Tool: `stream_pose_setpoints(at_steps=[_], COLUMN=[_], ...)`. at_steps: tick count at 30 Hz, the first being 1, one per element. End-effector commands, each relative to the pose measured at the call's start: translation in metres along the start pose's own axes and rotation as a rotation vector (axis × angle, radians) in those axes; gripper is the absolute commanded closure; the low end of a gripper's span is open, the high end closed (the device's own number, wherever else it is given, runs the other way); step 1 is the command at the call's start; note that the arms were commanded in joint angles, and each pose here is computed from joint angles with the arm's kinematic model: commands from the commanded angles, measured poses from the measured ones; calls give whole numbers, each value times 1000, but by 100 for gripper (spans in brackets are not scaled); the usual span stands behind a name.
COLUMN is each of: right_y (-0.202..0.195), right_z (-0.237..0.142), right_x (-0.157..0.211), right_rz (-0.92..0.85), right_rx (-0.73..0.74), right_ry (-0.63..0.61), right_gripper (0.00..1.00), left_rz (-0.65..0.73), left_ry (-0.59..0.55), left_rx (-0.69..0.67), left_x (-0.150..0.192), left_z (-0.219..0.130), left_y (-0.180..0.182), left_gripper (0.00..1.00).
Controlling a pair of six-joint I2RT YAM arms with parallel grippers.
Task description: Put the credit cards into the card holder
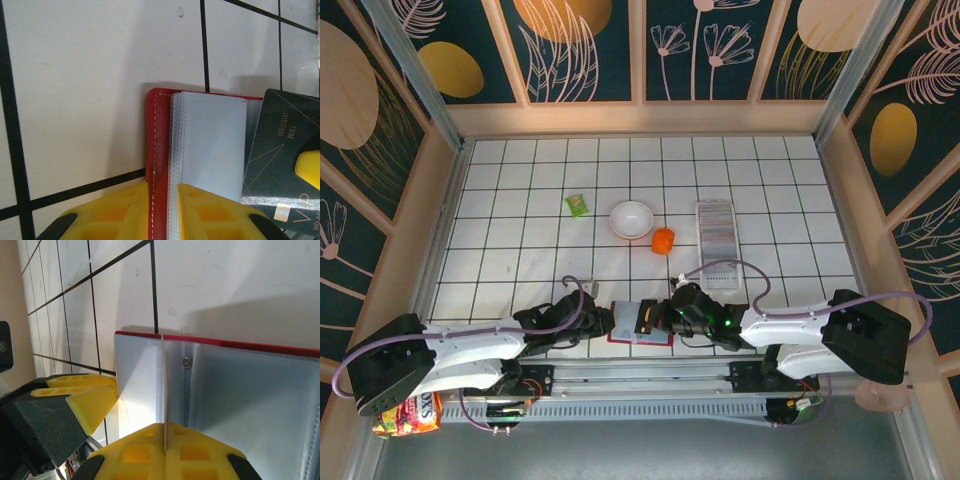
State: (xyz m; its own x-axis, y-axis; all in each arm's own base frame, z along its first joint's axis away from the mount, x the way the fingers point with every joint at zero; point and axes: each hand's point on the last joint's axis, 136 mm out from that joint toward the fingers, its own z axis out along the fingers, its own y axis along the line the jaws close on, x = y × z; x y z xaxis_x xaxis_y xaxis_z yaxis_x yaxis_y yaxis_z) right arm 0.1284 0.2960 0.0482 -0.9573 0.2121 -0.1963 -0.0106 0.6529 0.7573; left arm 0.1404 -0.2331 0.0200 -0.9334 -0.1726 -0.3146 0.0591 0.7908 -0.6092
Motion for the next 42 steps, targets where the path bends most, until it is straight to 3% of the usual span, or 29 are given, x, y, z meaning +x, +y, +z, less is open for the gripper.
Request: stream_pose_setpoints(at_steps=[1, 42], right_y=[-7, 7], right_z=[2, 7], right_x=[0, 18], right_rz=[3, 79], right_rx=[24, -84], right_ry=[-17, 61], right_gripper=[100, 100], left_rz=[-11, -27], left_ry=[15, 18], left_rx=[3, 0], left_x=[5, 11], left_z=[1, 1], left_y=[2, 13], left_gripper=[79, 80])
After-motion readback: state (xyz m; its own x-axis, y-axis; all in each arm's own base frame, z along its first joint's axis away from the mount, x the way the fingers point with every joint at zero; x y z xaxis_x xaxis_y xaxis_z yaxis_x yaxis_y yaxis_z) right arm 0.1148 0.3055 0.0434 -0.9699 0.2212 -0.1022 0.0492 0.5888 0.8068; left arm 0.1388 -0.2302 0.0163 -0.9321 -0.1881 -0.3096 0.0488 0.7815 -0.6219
